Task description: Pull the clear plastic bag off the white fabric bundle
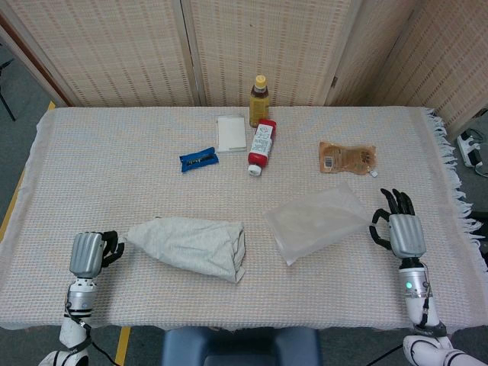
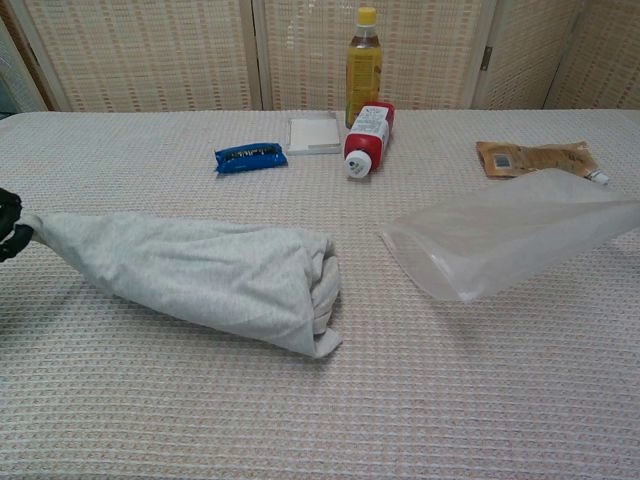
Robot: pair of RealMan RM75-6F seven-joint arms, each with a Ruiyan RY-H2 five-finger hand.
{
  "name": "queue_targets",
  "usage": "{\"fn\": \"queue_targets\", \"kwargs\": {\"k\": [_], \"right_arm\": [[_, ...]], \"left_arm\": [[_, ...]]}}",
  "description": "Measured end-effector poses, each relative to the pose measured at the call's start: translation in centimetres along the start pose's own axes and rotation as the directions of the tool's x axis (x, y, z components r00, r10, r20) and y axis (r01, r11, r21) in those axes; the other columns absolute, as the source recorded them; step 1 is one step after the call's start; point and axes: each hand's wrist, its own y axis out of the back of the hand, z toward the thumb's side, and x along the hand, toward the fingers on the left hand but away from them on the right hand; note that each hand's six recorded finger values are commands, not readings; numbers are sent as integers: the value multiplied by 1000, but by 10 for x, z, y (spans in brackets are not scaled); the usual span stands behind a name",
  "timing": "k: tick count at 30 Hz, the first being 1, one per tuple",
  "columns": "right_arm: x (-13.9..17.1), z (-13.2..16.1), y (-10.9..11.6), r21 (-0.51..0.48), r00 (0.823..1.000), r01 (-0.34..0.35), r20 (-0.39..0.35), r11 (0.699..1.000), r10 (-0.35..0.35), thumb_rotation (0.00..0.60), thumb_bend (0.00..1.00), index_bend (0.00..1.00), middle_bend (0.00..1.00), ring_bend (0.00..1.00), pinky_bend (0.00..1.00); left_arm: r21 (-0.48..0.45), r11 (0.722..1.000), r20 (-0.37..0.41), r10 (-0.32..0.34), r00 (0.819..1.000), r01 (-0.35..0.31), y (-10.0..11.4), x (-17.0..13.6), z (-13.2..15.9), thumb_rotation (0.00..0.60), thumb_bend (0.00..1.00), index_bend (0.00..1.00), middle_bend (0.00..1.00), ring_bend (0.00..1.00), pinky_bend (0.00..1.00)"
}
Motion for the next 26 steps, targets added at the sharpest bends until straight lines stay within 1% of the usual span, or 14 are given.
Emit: {"fn": "queue_targets", "kwargs": {"k": [1,2,3,4,5,6,9,10,14,18,20,22,23,26], "right_arm": [[1,-1,1,1,1000,-7,-3,1000,7,600,185,72,0,0,0],[3,-1,3,3,1000,-15,-8,1000,15,600,157,21,0,0,0],[4,-1,5,3,1000,-20,-11,1000,20,600,131,0,0,0,0],[6,0,7,3,1000,-25,-14,1000,25,600,111,0,0,0,0],[8,1,10,2,999,-33,-19,999,33,600,105,0,0,0,0],[10,2,13,0,999,-40,-23,999,40,600,101,0,0,0,0],[16,4,24,-10,997,-75,-34,997,75,600,100,0,0,0,0],[19,5,29,-13,996,-85,-38,996,84,600,101,0,0,0,0],[33,8,59,1,994,-96,-47,995,96,600,102,0,0,0,0],[46,6,84,57,998,-44,-40,997,46,600,101,0,0,0,0],[56,4,96,98,1000,-6,-29,995,9,600,102,0,0,0,0],[67,4,107,130,1000,29,-13,991,-27,600,101,0,0,0,0],[76,3,113,148,999,49,4,988,-50,600,101,0,0,0,0],[94,-8,125,193,996,72,45,979,-82,600,102,0,0,0,0]], "left_arm": [[-5,1000,3,-12,1000,12,-1,0,2,299,220,190,832,893,993],[-11,1000,6,-24,1000,24,-2,-1,5,278,196,131,737,821,965],[-24,999,11,-38,999,38,-2,-1,9,267,182,87,635,728,896],[-36,998,15,-48,999,49,-2,-1,12,259,174,65,547,628,789],[-49,997,19,-59,998,60,-1,-2,15,257,170,57,494,562,707],[-64,995,24,-74,997,75,0,-3,18,253,166,52,395,439,559],[-66,990,30,-120,992,122,7,-6,24,259,163,113,178,191,315],[-53,989,31,-136,990,138,10,-7,24,257,162,138,144,148,277],[37,977,24,-209,978,209,28,-16,21,256,162,185,122,81,205],[153,950,-26,-270,962,271,51,-31,5,250,162,259,128,64,154],[229,934,-59,-268,962,274,66,-40,-7,254,163,260,128,59,137],[301,918,-90,-243,966,259,81,-51,-16,254,164,261,128,55,127],[322,914,-101,-226,969,246,87,-56,-18,258,164,268,132,53,122],[339,920,-125,-163,979,197,108,-72,-25,315,166,319,176,56,112]]}}
